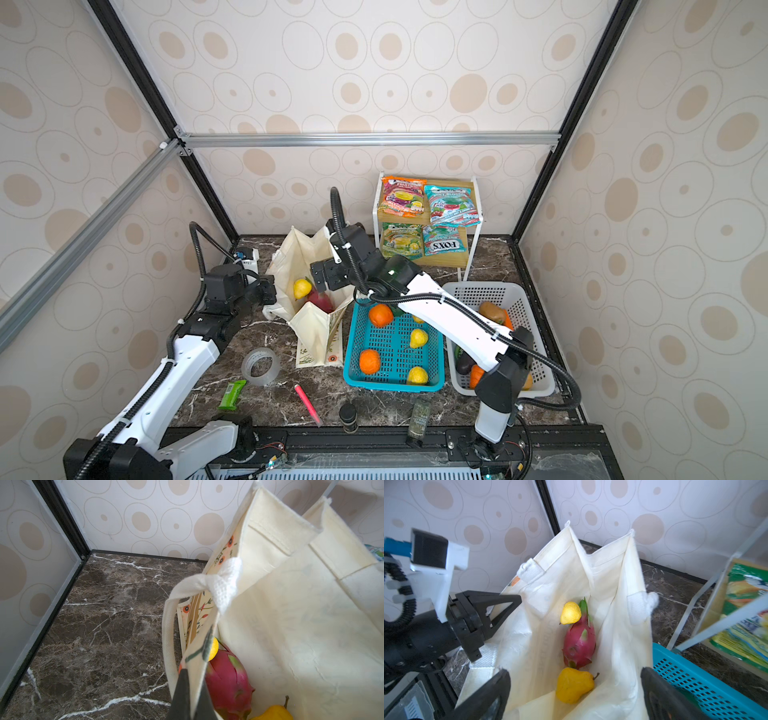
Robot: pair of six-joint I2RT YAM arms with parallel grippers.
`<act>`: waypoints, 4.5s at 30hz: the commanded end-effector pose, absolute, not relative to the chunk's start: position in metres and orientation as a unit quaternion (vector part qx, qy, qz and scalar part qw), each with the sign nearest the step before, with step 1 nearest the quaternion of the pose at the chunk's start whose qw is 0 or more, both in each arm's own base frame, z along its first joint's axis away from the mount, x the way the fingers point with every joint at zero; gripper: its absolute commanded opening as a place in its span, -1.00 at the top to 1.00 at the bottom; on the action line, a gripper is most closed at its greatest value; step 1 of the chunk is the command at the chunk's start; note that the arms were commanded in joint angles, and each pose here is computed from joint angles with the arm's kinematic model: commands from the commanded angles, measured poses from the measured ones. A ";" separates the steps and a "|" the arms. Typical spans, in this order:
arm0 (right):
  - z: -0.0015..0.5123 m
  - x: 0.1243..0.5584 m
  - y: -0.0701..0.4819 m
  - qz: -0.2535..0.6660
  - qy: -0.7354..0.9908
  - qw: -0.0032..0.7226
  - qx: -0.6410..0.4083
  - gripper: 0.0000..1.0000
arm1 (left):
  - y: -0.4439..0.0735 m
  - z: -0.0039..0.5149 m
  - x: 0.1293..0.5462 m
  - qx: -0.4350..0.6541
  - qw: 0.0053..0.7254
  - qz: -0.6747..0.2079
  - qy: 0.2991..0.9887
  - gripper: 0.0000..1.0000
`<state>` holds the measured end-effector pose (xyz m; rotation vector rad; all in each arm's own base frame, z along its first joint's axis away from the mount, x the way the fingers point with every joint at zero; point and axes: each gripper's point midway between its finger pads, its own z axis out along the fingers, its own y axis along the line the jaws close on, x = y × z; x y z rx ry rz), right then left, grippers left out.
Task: Place the food into the grocery bag and tie it
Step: 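Carry the yellow fruit with the right gripper toward the bag, then open the right gripper to drop the yellow pear into the bag, then move the right gripper to the orange Fox's Fruits candy bag on the shelf, then grasp the orange Fox's Fruits candy bag with the right gripper and pull it off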
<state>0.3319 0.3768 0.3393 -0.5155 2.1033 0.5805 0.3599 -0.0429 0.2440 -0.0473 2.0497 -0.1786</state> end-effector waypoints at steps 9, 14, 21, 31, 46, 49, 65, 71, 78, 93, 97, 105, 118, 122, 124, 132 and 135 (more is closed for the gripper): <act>0.232 0.346 0.369 0.198 0.900 0.341 -0.185 -0.19 | -0.036 0.278 0.362 -0.028 0.566 -0.071 0.821 1.00; 0.261 0.347 0.373 0.223 0.880 0.374 -0.191 0.65 | -0.039 0.290 0.368 -0.038 0.564 -0.091 0.820 1.00; 0.283 0.348 0.343 0.200 0.879 0.399 -0.167 1.00 | -0.027 0.350 0.371 -0.060 0.600 -0.078 0.794 1.00; 0.261 0.349 0.336 0.215 0.895 0.357 -0.160 0.90 | -0.028 0.308 0.382 -0.057 0.565 -0.089 0.818 1.00; 0.382 0.369 0.293 0.192 0.837 0.497 -0.127 -0.99 | -0.032 0.260 0.378 -0.042 0.537 -0.090 0.838 1.00; 0.420 0.375 0.268 0.216 0.812 0.531 -0.106 -1.00 | -0.030 0.263 0.376 -0.045 0.542 -0.084 0.835 1.00; 0.434 0.469 0.179 0.126 0.846 0.517 0.035 -0.35 | -0.034 0.262 0.376 -0.042 0.539 -0.096 0.836 1.00; 0.412 0.478 0.169 0.093 0.859 0.502 0.049 -0.29 | -0.034 0.265 0.375 -0.040 0.543 -0.096 0.833 1.00; 0.395 0.484 0.158 0.080 0.862 0.497 0.063 -0.25 | -0.034 0.267 0.375 -0.040 0.545 -0.096 0.832 1.00; 0.374 0.496 0.172 0.203 0.844 0.493 0.065 0.08 | -0.033 0.264 0.375 -0.041 0.542 -0.094 0.834 1.00; 0.383 0.489 0.176 0.221 0.839 0.494 0.057 0.45 | -0.033 0.263 0.375 -0.041 0.541 -0.093 0.835 1.00; 0.402 0.468 0.179 0.249 0.828 0.501 0.043 0.64 | -0.033 0.262 0.376 -0.042 0.541 -0.094 0.835 1.00; 0.386 0.456 0.172 0.235 0.838 0.491 0.043 0.14 | -0.033 0.261 0.376 -0.043 0.540 -0.091 0.836 1.00; 0.387 0.457 0.173 0.237 0.836 0.493 0.043 0.13 | -0.031 0.260 0.376 -0.045 0.539 -0.089 0.836 1.00; 0.387 0.459 0.173 0.237 0.836 0.494 0.044 0.32 | -0.031 0.260 0.376 -0.045 0.539 -0.089 0.837 1.00; 0.421 0.441 0.186 0.288 0.808 0.514 0.004 0.95 | -0.032 0.260 0.376 -0.044 0.539 -0.089 0.836 1.00; 0.437 0.434 0.190 0.302 0.796 0.524 -0.015 0.98 | -0.032 0.261 0.375 -0.045 0.541 -0.089 0.835 1.00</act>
